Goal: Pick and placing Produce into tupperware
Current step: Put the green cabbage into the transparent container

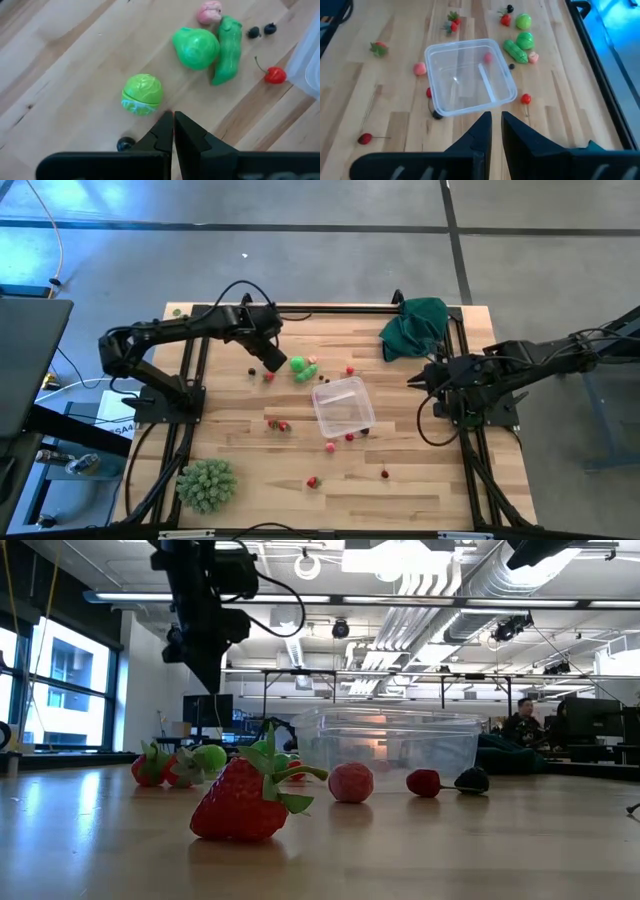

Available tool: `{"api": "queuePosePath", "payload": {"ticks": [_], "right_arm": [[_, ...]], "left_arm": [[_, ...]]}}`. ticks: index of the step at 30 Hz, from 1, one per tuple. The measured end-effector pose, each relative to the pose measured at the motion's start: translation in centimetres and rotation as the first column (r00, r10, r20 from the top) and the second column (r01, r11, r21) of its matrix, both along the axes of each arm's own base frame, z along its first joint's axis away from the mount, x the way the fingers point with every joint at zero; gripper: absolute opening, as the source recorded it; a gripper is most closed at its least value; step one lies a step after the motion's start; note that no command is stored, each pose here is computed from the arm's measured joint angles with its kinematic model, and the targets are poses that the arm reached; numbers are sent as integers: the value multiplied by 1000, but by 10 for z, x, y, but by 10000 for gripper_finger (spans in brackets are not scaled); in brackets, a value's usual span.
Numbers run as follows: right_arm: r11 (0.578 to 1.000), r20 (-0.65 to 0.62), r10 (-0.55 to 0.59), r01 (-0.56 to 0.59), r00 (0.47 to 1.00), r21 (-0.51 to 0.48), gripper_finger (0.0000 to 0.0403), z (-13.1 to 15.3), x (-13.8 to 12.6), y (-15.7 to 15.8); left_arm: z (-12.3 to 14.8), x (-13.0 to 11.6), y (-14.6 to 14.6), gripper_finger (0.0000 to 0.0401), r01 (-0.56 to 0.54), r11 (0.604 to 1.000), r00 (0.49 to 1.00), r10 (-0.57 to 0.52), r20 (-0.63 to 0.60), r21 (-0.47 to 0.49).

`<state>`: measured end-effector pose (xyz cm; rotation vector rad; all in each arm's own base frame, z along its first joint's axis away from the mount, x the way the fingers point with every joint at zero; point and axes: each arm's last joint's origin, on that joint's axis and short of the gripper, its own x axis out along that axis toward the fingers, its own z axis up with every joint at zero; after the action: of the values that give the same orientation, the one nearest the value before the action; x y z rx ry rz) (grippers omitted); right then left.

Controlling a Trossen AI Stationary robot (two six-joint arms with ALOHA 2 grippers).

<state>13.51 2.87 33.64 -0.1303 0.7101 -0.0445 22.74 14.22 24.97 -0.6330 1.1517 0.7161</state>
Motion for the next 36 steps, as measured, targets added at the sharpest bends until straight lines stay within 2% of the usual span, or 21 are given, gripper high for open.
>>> {"api": "queuePosePath", "payload": {"ticks": [8, 32, 34, 36], "right_arm": [[998, 2, -30, 30, 1000, 49, 32, 0, 0, 0], [998, 3, -28, 28, 1000, 48, 32, 0, 0, 0], [998, 3, -28, 28, 1000, 48, 32, 0, 0, 0], [998, 3, -28, 28, 1000, 48, 32, 0, 0, 0]], "left_arm": [[-2, 1, -1, 5, -37, 998, 999, 38, 12, -47], [-3, 1, -6, 5, -29, 998, 999, 28, -19, -52], [-3, 0, -6, 5, -60, 997, 998, 58, -35, -47], [-4, -1, -7, 5, -135, 990, 990, 133, -50, -42]]}}
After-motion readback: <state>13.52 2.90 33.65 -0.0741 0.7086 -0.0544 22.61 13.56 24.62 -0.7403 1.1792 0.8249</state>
